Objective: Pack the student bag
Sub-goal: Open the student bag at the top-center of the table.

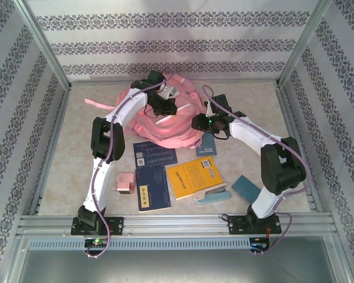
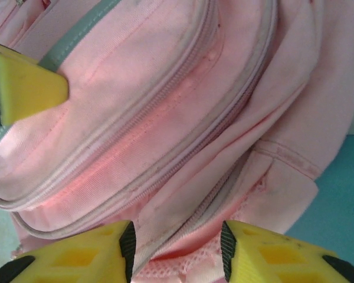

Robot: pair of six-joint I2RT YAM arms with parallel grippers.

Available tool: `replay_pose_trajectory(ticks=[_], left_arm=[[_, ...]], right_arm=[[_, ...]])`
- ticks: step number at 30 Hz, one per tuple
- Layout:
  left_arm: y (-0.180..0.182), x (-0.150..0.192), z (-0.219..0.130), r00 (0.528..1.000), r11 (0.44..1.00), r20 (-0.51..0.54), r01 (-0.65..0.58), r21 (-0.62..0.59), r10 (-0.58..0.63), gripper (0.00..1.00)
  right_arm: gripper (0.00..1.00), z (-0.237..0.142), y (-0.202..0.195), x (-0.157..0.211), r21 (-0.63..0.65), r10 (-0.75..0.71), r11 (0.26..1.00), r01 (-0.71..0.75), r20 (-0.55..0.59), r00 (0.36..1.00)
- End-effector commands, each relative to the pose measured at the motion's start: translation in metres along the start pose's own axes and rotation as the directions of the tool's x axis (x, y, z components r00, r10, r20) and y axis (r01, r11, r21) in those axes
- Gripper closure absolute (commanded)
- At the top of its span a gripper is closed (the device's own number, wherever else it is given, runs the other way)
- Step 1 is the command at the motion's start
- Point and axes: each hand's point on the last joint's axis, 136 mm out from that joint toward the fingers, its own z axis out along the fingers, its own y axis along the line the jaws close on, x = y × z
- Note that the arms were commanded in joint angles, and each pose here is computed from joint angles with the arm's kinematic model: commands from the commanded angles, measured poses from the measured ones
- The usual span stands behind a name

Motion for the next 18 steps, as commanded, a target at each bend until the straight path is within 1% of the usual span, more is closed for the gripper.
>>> replay_pose_trajectory(ticks=[1,3,6,9,12,14,16,18], left_arm=[[-0.025,-0.049,-0.080,0.970,0.999,0.242,0.003,0.034,-0.011,1.00],[-0.020,-0.062,-0.105,0.944,0.999,0.327,0.040,0.028,-0.047,1.00],[-0.014,-0.075,-0.134,0.902,0.996,0.424,0.082,0.020,-0.083,1.00],[-0.010,-0.083,-0.149,0.879,0.992,0.461,0.116,0.044,-0.123,1.00],[-0.005,-0.087,-0.156,0.866,0.990,0.480,0.136,0.042,-0.139,1.00],[0.000,-0.089,-0.162,0.857,0.988,0.494,0.151,0.030,-0.146,1.00],[0.007,-0.090,-0.166,0.849,0.985,0.505,0.171,0.013,-0.154,1.00],[0.019,-0.092,-0.168,0.841,0.980,0.514,0.199,-0.003,-0.169,1.00]], right_arm=[[0.48,-0.030,0.004,-0.008,0.063,-0.074,0.996,0.069,0.079,0.994],[0.40,-0.036,0.001,-0.005,0.092,-0.097,0.992,0.089,0.091,0.991],[0.35,-0.037,-0.002,0.007,0.116,-0.138,0.985,0.130,0.067,0.988],[0.35,-0.035,0.006,0.024,0.115,-0.207,0.972,0.206,-0.003,0.978],[0.34,-0.033,0.026,0.049,0.082,-0.310,0.945,0.316,-0.076,0.948],[0.35,-0.031,0.043,0.071,0.017,-0.375,0.925,0.380,-0.135,0.917],[0.34,-0.029,0.070,0.100,-0.074,-0.487,0.873,0.482,-0.183,0.854],[0.32,-0.024,0.091,0.123,-0.094,-0.567,0.822,0.561,-0.225,0.793]])
